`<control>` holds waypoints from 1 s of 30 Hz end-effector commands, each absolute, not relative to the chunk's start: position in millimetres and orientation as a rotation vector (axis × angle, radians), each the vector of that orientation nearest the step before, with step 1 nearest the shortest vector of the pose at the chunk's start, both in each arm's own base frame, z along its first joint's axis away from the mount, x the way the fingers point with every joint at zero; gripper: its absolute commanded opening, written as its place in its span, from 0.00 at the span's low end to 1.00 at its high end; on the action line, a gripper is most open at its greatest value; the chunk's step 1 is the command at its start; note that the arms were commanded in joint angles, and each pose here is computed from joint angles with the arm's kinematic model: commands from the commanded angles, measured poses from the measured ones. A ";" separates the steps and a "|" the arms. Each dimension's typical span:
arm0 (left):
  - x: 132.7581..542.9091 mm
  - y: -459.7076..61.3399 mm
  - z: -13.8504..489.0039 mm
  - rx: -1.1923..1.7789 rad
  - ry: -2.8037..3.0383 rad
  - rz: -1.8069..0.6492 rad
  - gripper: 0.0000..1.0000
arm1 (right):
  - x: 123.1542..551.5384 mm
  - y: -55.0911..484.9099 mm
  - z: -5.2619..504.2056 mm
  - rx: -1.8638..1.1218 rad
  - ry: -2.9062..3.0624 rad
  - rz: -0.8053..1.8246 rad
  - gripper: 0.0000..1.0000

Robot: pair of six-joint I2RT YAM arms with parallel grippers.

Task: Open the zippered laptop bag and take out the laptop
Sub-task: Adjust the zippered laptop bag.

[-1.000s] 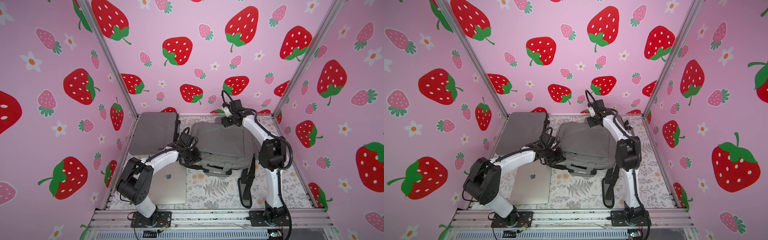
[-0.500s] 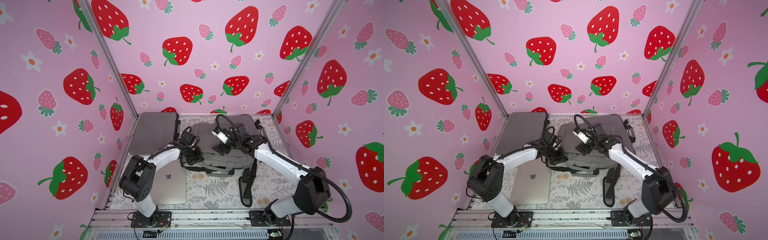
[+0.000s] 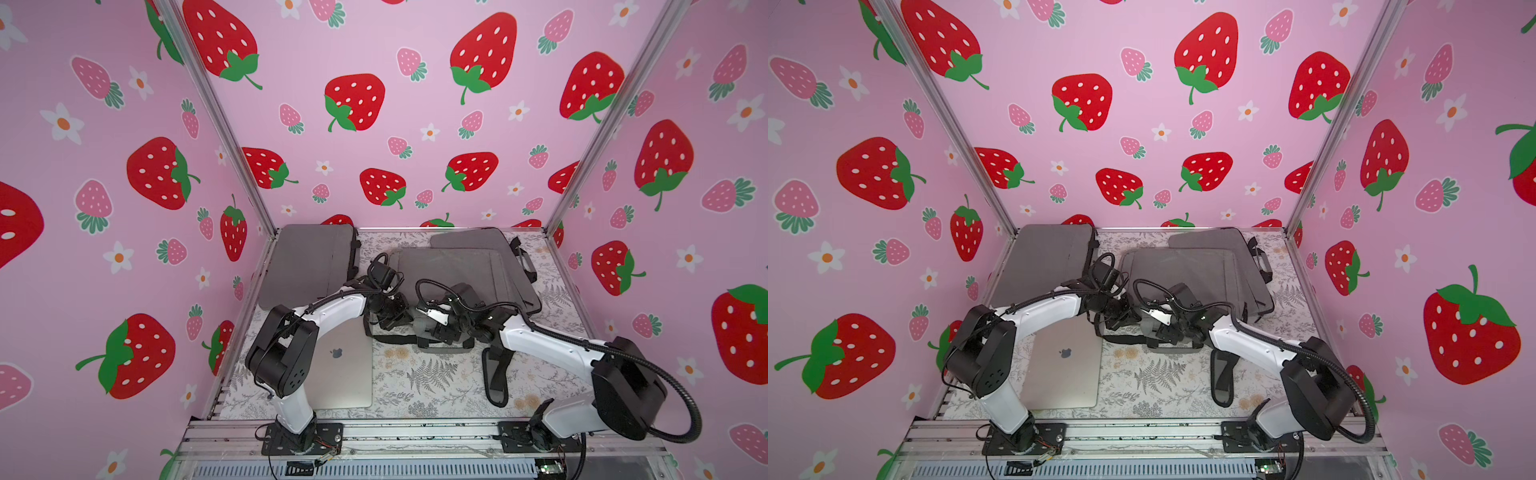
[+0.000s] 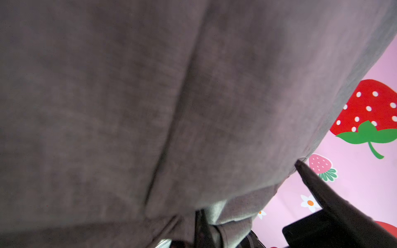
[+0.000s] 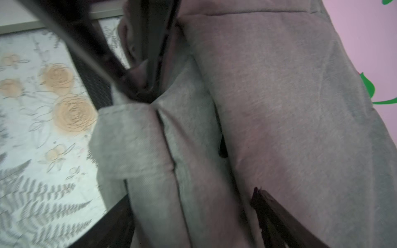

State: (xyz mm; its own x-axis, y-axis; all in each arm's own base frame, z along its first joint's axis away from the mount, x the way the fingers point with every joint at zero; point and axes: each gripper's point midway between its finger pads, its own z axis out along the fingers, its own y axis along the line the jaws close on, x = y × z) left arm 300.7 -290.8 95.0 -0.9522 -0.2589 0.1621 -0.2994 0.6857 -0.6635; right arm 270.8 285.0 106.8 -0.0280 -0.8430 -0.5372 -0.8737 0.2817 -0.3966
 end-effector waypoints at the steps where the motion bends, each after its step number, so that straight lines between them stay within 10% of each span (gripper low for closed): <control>1: 310.3 -326.0 149.8 0.287 -2.751 1.427 0.00 | 288.5 294.1 119.0 -1.530 1.768 -0.026 0.78; 7: 308.9 -323.4 156.0 0.259 -2.756 1.445 0.04 | 278.4 287.3 112.4 -1.531 1.806 0.026 0.32; 12: 301.7 -301.2 149.0 0.231 -2.808 1.378 0.32 | 277.8 282.9 130.6 -1.463 1.826 0.073 0.01; 19: 281.2 -267.7 143.2 0.112 -2.940 1.235 0.47 | 279.2 281.8 144.8 -1.425 1.846 0.123 0.00; 30: 298.6 -206.8 85.7 0.265 -3.003 1.036 0.40 | 284.0 272.1 162.7 -1.339 1.891 0.163 0.00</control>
State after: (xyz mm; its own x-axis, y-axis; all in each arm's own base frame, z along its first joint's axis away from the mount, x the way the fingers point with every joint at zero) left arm 297.5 -211.7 99.3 -0.9790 -0.2033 0.0126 -0.1641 0.7506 -0.6400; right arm 271.5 270.4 119.0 -0.1238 -0.8009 -0.5858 -0.8786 0.3629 -0.3105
